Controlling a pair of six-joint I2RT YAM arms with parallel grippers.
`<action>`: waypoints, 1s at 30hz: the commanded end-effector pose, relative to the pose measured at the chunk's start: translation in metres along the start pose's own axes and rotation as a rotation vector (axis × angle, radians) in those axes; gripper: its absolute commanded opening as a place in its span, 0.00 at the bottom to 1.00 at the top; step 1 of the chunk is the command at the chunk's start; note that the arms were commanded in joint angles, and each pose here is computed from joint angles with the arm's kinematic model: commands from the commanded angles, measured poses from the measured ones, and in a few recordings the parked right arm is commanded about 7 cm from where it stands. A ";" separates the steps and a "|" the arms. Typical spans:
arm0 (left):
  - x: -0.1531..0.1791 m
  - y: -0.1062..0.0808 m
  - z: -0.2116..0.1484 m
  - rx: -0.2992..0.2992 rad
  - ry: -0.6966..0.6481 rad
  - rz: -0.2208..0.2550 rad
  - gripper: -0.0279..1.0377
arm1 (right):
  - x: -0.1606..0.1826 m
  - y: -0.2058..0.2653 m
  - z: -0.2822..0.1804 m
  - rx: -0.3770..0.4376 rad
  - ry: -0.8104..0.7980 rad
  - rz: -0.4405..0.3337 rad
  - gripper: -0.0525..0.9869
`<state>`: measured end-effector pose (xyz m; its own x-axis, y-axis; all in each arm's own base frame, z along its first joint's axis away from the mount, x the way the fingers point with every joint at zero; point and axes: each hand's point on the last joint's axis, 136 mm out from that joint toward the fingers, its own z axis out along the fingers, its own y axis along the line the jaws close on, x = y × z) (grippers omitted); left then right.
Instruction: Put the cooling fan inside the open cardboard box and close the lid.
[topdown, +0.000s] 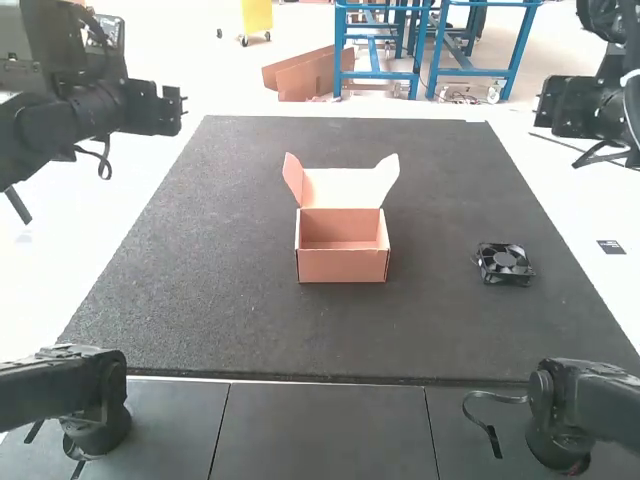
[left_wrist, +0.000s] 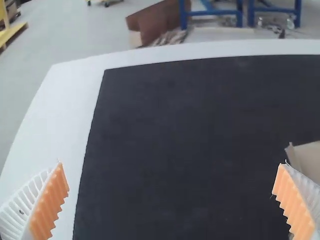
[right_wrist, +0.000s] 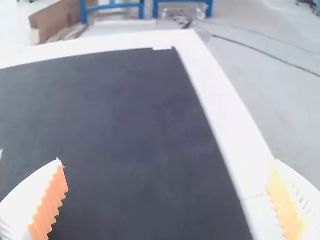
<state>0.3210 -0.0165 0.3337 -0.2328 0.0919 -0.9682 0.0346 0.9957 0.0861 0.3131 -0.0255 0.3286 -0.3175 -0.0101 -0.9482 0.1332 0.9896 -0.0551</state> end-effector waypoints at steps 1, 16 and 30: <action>-0.018 -0.003 -0.010 0.021 -0.036 0.010 0.94 | -0.020 -0.010 -0.007 0.036 -0.024 0.002 0.93; 0.033 -0.025 -0.001 0.116 0.189 0.025 0.93 | 0.069 -0.004 0.038 0.000 0.416 -0.006 0.91; 0.055 -0.018 0.014 0.080 0.287 -0.010 0.93 | 0.139 -0.027 0.069 0.017 0.614 -0.100 0.90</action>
<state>0.3194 -0.0310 0.2550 -0.5403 0.1179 -0.8332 0.1202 0.9908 0.0623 0.3274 -0.0551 0.1700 -0.8217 0.0232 -0.5694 0.1086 0.9872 -0.1164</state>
